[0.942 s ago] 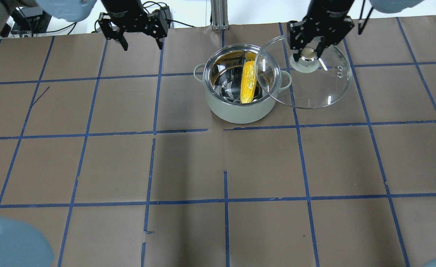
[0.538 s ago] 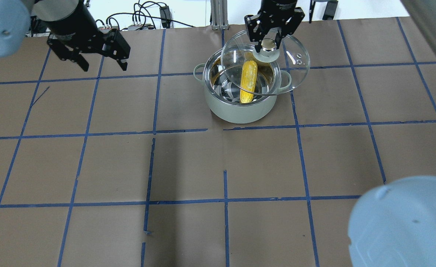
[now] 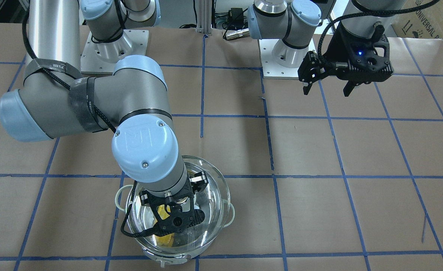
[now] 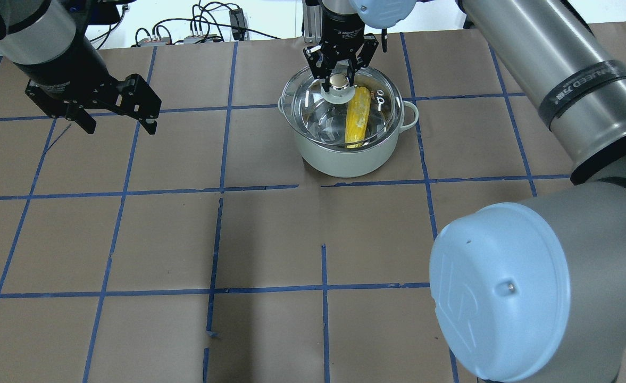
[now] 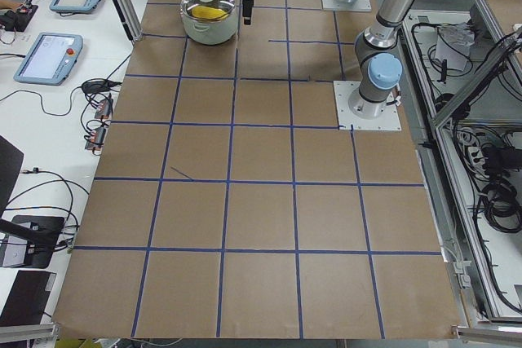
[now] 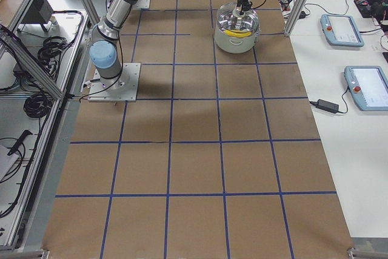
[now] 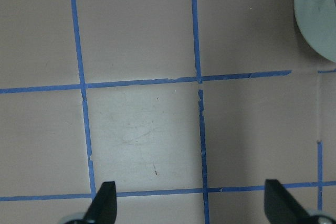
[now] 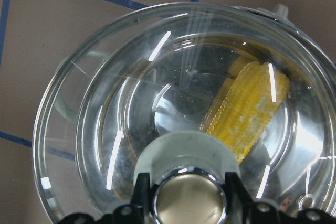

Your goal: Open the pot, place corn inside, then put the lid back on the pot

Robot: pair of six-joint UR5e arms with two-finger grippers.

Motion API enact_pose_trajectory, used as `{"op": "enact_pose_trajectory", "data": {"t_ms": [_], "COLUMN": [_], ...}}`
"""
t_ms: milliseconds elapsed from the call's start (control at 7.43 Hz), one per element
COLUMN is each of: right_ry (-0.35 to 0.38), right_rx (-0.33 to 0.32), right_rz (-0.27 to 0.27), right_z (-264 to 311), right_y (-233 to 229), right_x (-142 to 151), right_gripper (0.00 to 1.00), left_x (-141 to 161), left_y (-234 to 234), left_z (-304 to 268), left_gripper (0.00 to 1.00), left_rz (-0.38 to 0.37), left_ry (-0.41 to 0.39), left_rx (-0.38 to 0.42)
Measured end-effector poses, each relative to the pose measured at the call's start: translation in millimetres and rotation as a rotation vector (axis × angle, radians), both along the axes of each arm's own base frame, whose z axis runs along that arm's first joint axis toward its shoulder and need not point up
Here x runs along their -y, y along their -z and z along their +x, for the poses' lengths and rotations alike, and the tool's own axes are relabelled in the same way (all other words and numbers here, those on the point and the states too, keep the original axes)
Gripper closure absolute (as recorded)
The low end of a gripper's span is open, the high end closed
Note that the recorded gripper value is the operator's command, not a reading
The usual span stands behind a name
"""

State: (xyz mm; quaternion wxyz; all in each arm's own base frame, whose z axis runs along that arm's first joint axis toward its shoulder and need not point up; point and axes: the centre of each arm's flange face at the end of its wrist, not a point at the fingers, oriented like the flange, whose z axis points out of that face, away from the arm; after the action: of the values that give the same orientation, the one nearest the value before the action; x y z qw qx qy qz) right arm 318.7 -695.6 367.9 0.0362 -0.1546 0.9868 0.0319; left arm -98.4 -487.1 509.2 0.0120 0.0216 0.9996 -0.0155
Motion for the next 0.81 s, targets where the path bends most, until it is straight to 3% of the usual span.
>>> {"op": "enact_pose_trajectory", "data": {"t_ms": [808], "right_ry": [0.001], "right_rx": [-0.011], "right_rz": [0.001], "right_z": [-5.4], "right_y": [1.8], "right_x": [2.0], "right_gripper": [0.71], "left_x": [8.2], "left_y": [-2.8], "left_z": [2.8], "left_gripper": [0.0], "left_rz": [0.013], "left_ry": [-0.036], "left_rx": [0.001]}}
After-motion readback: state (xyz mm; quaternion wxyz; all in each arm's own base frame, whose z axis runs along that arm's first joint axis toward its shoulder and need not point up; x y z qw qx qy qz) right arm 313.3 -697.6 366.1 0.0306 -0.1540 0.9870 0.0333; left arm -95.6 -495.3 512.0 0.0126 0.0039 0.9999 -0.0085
